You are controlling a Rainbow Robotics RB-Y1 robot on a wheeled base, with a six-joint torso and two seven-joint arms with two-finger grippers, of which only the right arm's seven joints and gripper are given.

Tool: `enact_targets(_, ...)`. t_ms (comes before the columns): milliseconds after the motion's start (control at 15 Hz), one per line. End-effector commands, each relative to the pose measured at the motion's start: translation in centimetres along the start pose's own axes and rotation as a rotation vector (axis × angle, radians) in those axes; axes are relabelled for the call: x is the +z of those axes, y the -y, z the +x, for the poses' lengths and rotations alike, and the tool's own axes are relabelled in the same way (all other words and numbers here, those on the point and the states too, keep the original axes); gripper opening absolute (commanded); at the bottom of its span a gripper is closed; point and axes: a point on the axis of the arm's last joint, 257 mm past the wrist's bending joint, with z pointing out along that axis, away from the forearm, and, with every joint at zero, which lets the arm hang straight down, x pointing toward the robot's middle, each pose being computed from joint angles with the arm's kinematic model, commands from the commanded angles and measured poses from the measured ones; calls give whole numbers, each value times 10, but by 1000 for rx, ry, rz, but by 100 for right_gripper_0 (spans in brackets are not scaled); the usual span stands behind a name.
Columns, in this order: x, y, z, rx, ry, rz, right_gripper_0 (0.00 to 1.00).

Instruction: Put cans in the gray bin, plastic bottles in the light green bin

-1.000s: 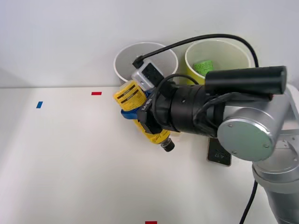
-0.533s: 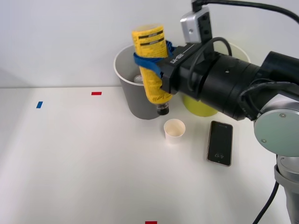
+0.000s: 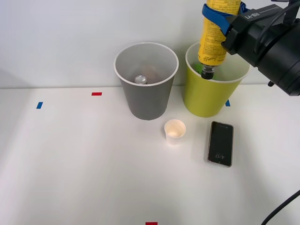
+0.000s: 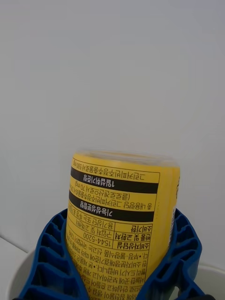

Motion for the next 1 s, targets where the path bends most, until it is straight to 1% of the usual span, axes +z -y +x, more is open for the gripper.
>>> enact_targets(67, 20, 32, 2, 17, 17, 46, 0)
enact_targets(267, 52, 63, -2, 19, 26, 89, 0)
enact_targets(333, 61, 70, 1, 20, 22, 101, 0)
enact_targets(467, 78, 88, 11, -39, -12, 148, 0)
enact_targets(600, 89, 99, 17, -54, -34, 170, 0)
enact_targets(733, 96, 106, 18, -56, -15, 186, 0)
enact_targets(1000, 95, 113, 16, -95, -8, 203, 0)
